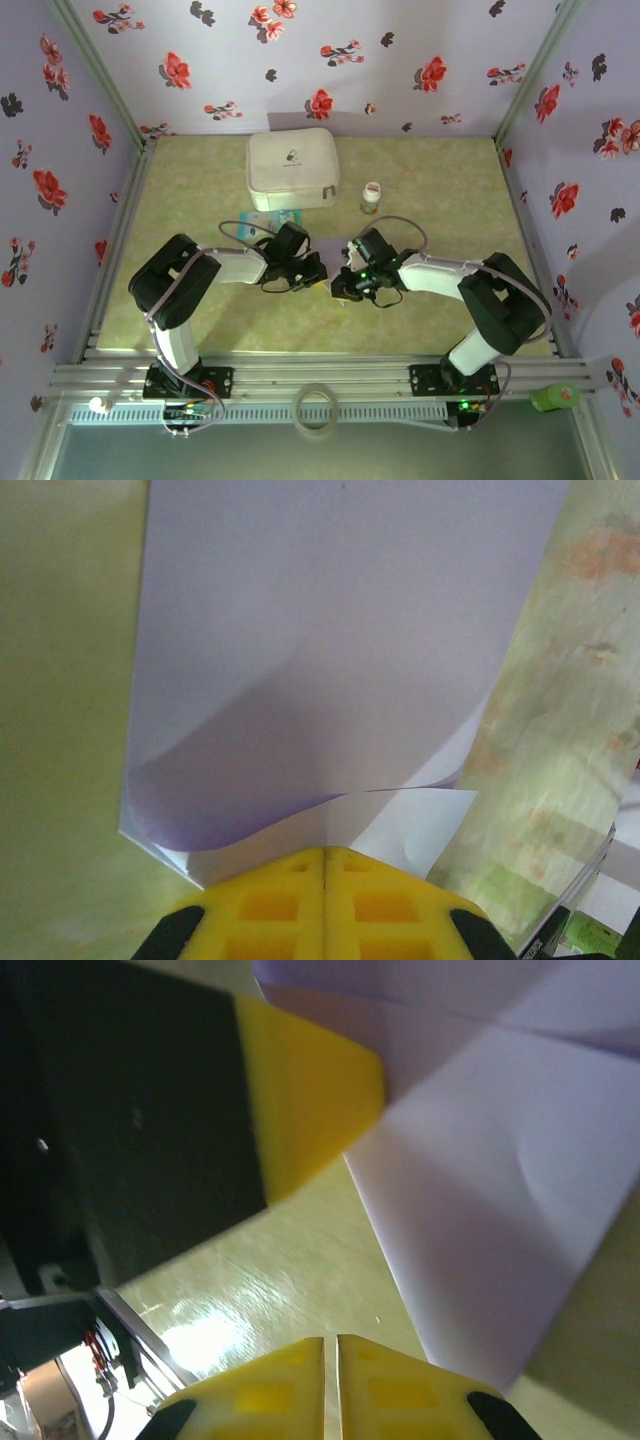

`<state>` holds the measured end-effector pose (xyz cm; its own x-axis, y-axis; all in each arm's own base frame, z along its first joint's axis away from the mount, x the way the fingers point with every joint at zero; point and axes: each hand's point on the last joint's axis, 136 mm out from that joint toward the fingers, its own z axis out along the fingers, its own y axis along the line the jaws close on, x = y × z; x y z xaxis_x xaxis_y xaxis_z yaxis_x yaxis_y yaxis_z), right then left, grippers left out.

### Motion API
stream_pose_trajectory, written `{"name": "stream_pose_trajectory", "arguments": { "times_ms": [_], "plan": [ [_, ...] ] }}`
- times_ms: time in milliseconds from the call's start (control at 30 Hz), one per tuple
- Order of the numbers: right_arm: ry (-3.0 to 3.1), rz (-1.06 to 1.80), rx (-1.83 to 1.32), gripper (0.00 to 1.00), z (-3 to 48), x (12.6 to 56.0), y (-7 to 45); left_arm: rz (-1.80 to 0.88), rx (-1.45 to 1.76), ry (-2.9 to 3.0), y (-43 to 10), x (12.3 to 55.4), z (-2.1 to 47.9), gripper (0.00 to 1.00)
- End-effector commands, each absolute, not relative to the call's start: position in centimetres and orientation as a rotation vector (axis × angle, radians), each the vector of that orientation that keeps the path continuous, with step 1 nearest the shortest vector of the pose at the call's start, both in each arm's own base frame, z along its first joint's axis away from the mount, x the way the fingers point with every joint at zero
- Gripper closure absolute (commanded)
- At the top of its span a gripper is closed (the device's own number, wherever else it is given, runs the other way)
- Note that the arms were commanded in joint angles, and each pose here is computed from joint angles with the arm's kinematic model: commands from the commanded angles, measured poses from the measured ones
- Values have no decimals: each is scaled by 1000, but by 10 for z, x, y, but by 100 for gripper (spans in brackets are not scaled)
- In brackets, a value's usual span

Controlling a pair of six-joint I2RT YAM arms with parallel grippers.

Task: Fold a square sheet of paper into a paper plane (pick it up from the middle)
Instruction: Third fold the triangle at the center of the table.

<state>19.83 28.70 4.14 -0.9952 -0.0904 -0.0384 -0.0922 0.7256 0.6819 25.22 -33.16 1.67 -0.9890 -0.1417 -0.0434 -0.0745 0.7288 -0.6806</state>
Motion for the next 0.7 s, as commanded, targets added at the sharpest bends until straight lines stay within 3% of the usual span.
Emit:
{"name": "stream_pose_trajectory", "arguments": {
  "times_ms": [0,200,667],
  "plan": [
    [2948,1127,-93,89,30,208,294,-947,-208,2925,-312,241,-12,100],
    [3012,1111,-27,89,3,197,286,-947,-204,2924,-312,240,-12,100],
    [3029,1163,1,84,1,159,261,-926,-230,2938,-307,240,-16,100]
  ]
}}
